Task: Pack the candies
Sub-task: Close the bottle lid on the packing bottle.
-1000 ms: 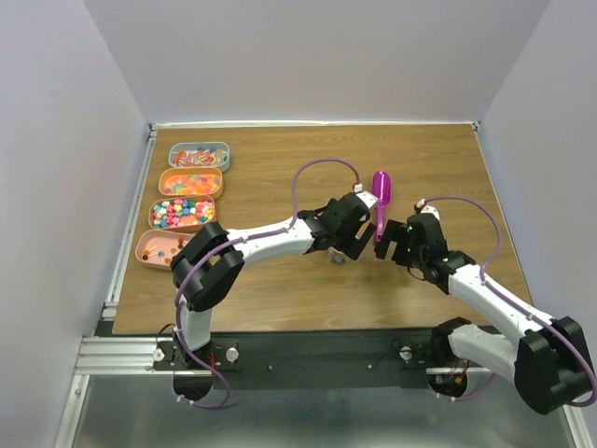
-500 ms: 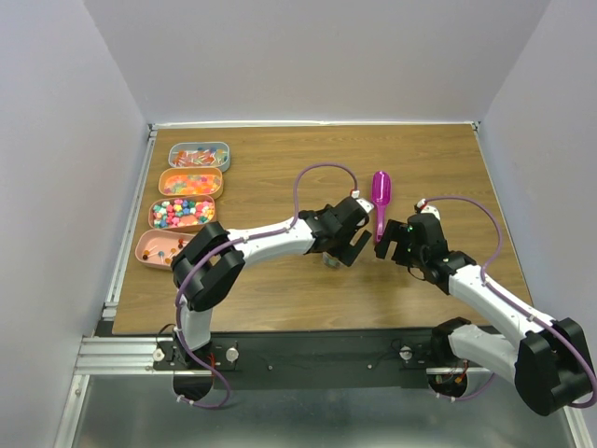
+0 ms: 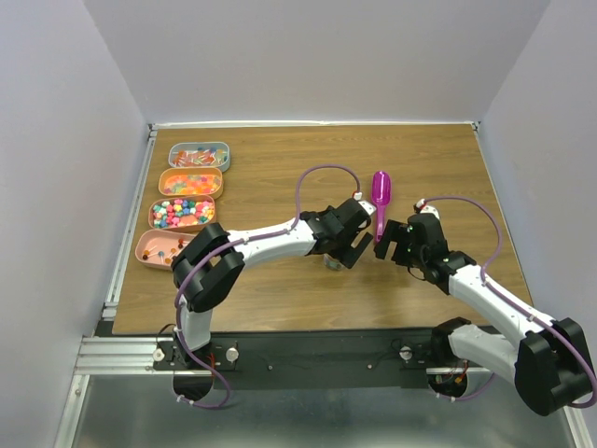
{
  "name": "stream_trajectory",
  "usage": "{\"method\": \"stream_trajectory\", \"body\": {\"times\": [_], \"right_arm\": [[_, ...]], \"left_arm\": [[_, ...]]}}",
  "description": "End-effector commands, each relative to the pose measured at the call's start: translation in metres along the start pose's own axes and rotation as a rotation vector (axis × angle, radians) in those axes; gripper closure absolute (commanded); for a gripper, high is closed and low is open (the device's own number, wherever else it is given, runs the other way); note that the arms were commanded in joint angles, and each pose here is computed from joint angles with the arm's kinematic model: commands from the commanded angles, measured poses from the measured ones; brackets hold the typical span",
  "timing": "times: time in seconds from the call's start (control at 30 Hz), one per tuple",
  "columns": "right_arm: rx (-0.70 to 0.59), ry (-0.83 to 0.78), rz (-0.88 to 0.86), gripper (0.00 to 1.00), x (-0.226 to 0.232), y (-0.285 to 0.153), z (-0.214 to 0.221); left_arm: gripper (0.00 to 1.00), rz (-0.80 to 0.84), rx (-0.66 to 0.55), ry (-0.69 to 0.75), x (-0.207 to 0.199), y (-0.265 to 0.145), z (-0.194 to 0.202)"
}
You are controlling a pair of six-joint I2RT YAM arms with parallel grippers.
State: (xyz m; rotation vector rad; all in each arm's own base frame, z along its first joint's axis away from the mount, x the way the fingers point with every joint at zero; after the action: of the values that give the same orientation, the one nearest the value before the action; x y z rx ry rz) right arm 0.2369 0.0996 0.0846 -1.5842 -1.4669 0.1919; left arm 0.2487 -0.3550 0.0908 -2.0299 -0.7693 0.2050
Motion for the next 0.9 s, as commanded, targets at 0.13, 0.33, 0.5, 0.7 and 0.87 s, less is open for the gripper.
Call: {"method": "stream_trajectory", "body": {"times": [0.13,0.33,0.5,0.7,0.87], "right_arm": [[0.077,-0.036,-0.182,0.00,0.030,-0.007,0.006],[0.077,-0.036,-0.259,0.31,0.049,-0.009,-0.001],[0.094,-0.018,-0.312,0.77,0.059,-0.007,-0.009],[0.200,0.050,-0.545,0.89,0.078,-0.013,-0.017],[0.348,0.081,-0.770,0.92,0.098,-0.020,-0.011]], "left_arm": [[0.02,0.002,-0.046,0.011,-0.003,-0.012,-0.006],[0.01,-0.006,-0.043,0.008,-0.003,-0.007,0.000],[0.01,-0.014,-0.057,0.013,-0.001,-0.008,0.000],[0.02,-0.007,-0.080,0.042,-0.001,-0.011,0.005],[0.02,-0.003,-0.109,0.052,0.000,-0.015,0.004]]}}
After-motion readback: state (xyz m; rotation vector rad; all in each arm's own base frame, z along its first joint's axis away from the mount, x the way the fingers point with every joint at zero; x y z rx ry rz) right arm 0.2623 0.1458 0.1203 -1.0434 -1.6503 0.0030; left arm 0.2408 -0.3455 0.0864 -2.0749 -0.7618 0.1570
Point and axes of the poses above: each gripper's point midway between its finger pads, its own y axis out along the fingers, its own x axis along the line the jaws close on, z = x × y, the point moved 3 cm from there along -y, back along the fingers, and after that the axes turned 15 degrees about y, right-handed, at the moved point
